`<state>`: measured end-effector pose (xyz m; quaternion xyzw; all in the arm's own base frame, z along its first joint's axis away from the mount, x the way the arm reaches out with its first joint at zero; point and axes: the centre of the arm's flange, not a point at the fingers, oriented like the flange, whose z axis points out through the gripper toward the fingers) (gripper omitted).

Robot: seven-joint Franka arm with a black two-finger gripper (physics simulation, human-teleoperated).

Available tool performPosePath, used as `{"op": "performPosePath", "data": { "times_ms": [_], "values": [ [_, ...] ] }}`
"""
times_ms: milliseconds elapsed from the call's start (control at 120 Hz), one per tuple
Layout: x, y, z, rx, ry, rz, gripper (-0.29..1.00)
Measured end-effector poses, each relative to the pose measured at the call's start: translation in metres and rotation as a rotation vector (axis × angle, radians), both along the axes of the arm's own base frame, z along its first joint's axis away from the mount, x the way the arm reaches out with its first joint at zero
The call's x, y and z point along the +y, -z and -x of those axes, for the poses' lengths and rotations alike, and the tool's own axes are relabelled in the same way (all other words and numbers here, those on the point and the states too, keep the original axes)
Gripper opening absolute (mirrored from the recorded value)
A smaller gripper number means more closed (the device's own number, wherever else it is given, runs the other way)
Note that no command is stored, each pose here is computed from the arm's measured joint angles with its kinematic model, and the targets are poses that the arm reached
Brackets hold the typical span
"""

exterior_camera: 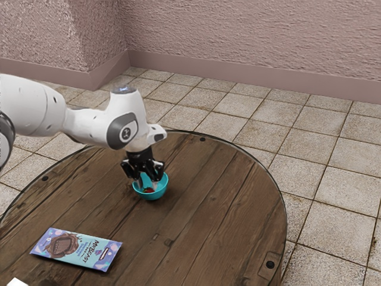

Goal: Take strawberry from the bowl

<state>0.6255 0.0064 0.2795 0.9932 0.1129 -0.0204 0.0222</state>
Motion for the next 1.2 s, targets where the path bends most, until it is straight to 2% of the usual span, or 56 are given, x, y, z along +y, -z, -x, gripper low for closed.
{"op": "performPosePath", "data": {
  "times_ms": [317,433,500,600,808,958,1075,1200],
  "values": [
    [0.009,0.025,-0.004,-0.016,-0.035,0.016,0.32],
    [0.007,0.028,-0.005,-0.021,-0.036,0.019,0.24],
    [0.006,0.031,-0.005,-0.022,-0.035,0.020,0.34],
    [0.004,0.032,-0.006,-0.025,-0.040,0.026,0.40],
    [0.010,0.031,-0.005,-0.024,-0.048,0.026,0.28],
    [0.010,0.030,-0.004,-0.024,-0.043,0.026,0.27],
    [0.009,0.027,-0.005,-0.027,-0.043,0.022,0.10],
    [0.003,0.014,-0.009,-0.048,-0.033,0.007,0.05]
  ]
}}
